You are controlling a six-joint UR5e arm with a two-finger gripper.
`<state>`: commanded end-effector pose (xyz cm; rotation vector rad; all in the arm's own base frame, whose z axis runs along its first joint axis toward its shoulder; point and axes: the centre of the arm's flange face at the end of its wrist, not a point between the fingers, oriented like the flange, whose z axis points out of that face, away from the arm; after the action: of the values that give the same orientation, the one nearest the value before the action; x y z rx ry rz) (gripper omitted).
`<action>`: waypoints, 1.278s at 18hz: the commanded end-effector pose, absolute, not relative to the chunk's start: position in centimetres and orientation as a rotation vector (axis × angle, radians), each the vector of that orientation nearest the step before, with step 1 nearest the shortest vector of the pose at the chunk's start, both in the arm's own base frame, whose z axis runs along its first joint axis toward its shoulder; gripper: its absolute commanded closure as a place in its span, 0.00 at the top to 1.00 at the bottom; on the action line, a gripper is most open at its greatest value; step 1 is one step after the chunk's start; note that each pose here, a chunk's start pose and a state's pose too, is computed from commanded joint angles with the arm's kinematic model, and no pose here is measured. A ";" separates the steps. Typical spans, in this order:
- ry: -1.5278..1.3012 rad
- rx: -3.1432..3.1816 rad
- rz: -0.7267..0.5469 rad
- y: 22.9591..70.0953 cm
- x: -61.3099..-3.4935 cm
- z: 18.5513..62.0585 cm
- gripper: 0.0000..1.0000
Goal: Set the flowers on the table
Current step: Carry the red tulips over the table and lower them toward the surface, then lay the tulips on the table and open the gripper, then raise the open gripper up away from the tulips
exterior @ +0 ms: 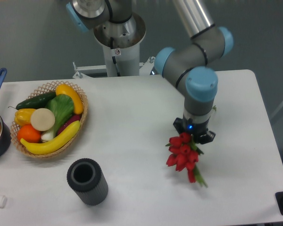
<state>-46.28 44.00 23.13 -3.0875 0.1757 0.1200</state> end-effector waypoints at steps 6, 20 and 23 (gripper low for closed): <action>0.163 -3.080 0.157 43.9 -46.4 24.2 1.00; 0.077 -3.032 0.354 40.9 -49.1 37.6 1.00; 0.041 -2.991 0.246 40.5 -51.1 43.2 1.00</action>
<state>-51.13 40.53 43.23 -2.9907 0.0412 0.2465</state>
